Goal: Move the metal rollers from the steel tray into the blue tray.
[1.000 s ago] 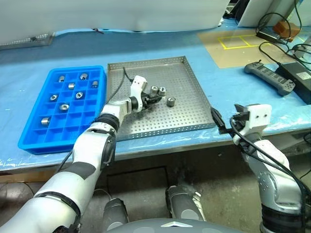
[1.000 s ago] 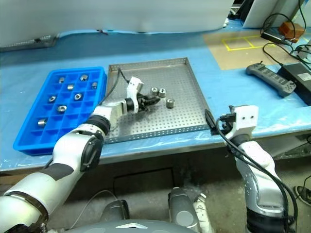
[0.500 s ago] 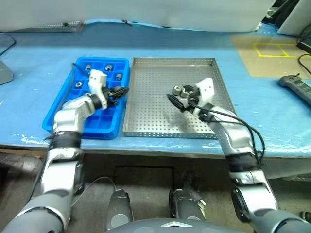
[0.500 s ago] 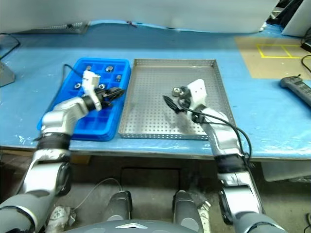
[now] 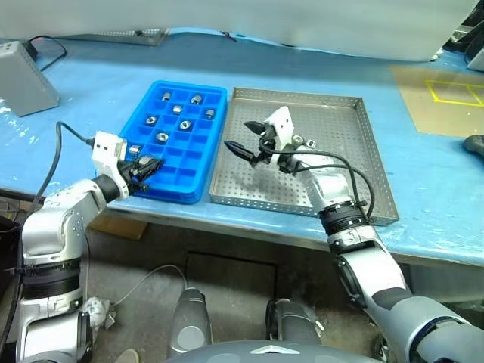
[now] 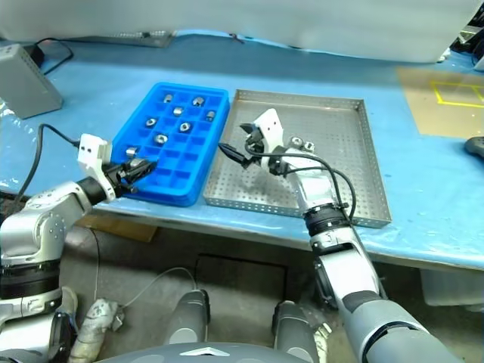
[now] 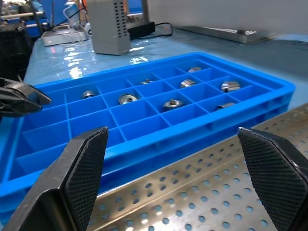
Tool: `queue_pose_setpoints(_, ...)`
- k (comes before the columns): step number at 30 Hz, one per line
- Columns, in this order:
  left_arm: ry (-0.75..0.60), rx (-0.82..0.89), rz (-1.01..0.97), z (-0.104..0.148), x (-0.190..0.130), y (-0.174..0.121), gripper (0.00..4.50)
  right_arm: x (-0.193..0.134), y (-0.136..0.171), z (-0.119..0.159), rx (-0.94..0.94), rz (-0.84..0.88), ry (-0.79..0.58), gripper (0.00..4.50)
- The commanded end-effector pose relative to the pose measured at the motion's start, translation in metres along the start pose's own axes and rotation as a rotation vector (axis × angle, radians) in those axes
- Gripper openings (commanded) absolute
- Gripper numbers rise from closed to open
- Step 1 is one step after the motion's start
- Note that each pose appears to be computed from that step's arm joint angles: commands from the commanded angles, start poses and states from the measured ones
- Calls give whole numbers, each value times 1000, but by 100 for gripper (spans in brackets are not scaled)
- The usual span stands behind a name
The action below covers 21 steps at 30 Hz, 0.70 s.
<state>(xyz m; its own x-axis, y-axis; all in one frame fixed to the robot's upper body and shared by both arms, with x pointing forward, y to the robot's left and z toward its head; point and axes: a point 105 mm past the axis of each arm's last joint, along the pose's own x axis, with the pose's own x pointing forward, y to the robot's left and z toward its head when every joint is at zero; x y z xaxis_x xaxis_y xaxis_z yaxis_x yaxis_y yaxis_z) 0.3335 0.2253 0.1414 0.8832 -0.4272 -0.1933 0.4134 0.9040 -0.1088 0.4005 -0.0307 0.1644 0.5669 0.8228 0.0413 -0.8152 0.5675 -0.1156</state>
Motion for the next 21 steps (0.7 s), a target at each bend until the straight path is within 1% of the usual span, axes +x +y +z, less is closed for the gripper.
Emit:
queue_pose_setpoints(1, -66, 19, 121, 12, -14, 14, 131, 6, 7, 10, -23, 29, -42, 450)
queue_pose_setpoints(5, -84, 29, 241, 12, -13, 29, 131, 5, 9, 7, -15, 30, -43, 450)
queue_pose_setpoints(8, -93, 24, 274, 12, -9, 33, 131, 4, 9, 6, -12, 25, -43, 450)
queue_pose_setpoints(15, -84, 16, 191, 11, 11, 18, 131, -5, 3, 4, -6, -18, -44, 450)
queue_pose_setpoints(19, -67, 24, 185, 11, 17, 19, 131, -10, 2, 3, -2, -39, -45, 450)
queue_pose_setpoints(21, -48, 29, 208, 8, 18, 24, 131, -13, 0, 2, 0, -55, -43, 450)
